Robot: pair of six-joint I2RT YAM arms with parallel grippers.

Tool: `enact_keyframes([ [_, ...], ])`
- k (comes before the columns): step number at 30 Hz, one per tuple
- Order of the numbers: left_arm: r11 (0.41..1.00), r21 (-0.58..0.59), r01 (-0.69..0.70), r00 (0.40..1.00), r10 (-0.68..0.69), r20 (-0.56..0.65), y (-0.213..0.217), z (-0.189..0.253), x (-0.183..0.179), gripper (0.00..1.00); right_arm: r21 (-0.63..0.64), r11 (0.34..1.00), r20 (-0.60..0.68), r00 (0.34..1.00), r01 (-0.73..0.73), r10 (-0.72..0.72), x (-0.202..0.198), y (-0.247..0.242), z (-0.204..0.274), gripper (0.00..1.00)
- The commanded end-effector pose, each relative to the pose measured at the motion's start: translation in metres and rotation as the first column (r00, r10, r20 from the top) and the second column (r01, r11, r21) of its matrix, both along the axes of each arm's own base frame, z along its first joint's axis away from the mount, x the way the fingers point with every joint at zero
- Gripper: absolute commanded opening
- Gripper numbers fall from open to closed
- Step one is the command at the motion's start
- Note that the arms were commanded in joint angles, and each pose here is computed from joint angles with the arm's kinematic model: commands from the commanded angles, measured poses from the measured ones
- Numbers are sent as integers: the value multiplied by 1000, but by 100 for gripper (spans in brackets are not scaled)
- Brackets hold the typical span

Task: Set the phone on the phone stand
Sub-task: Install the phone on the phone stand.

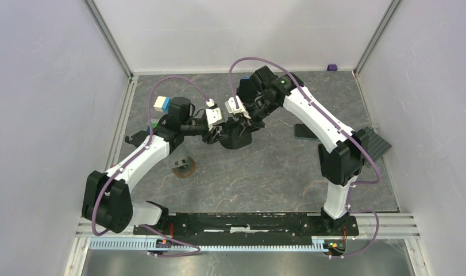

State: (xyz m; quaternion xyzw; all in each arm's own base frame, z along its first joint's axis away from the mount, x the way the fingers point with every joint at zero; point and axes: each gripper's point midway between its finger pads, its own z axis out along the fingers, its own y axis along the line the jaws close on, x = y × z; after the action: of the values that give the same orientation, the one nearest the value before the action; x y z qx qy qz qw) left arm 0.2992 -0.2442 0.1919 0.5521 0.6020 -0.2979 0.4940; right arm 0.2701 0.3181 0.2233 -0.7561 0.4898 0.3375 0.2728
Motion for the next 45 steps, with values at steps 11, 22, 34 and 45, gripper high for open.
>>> enact_keyframes([
  [11,999,-29,19,1000,-20,-16,-5,10,-2,39,75,997,27,1000,-1,-1,-7,1,32,0],
  [22,995,7,96,993,-96,-70,-4,6,-17,26,91,995,11,999,41,-42,3,9,45,0],
  [34,985,24,169,968,-161,-195,-7,3,-28,2,102,992,21,997,72,-74,12,15,51,0],
  [45,975,4,222,947,-215,-240,-11,15,-30,2,153,988,-3,1000,-13,14,-10,27,58,0],
])
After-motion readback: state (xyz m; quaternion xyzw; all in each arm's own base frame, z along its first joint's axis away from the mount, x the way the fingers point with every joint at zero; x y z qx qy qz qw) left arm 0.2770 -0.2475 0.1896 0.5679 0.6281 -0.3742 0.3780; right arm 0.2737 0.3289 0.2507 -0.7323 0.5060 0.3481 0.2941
